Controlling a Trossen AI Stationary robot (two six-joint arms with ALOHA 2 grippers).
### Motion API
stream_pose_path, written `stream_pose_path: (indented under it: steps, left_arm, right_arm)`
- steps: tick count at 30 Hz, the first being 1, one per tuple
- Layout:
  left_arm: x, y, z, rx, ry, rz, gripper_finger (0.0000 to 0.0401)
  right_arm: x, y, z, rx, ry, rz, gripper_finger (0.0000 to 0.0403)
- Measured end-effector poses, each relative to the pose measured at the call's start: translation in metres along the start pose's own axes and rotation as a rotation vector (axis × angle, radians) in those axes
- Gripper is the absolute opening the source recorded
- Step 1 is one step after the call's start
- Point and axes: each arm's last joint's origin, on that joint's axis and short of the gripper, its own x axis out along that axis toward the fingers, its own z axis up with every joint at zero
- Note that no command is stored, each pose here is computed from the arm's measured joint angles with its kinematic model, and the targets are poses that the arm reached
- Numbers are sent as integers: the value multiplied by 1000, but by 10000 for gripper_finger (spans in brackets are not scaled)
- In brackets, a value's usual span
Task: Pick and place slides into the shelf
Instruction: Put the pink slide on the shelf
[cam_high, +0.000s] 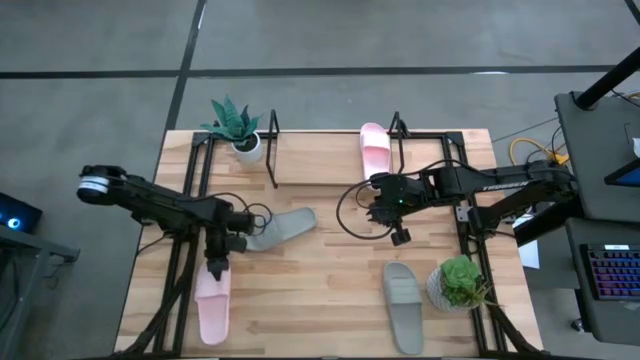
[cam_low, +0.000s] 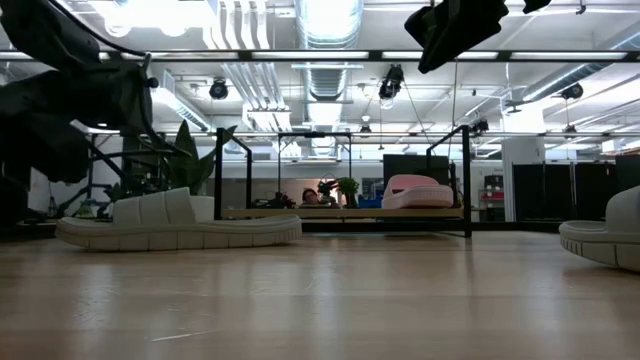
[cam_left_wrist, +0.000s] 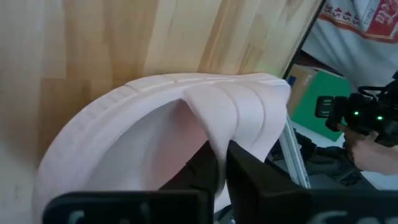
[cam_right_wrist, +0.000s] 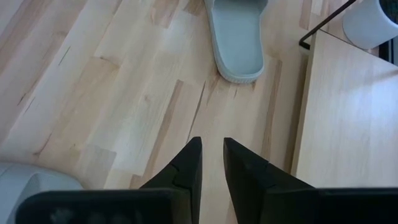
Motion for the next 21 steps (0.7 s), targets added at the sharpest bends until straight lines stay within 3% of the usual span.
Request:
stream_pose_path:
  steps: [10, 21]
  left_arm:
    - [-21, -29, 1, 54, -107, -52, 1]
    - [-70, -81, -18, 271, -432, -26, 0]
  right_arm:
    - [-1, -2, 0, -9, 21, -72, 57]
    - [-10, -7, 9, 39, -23, -122, 56]
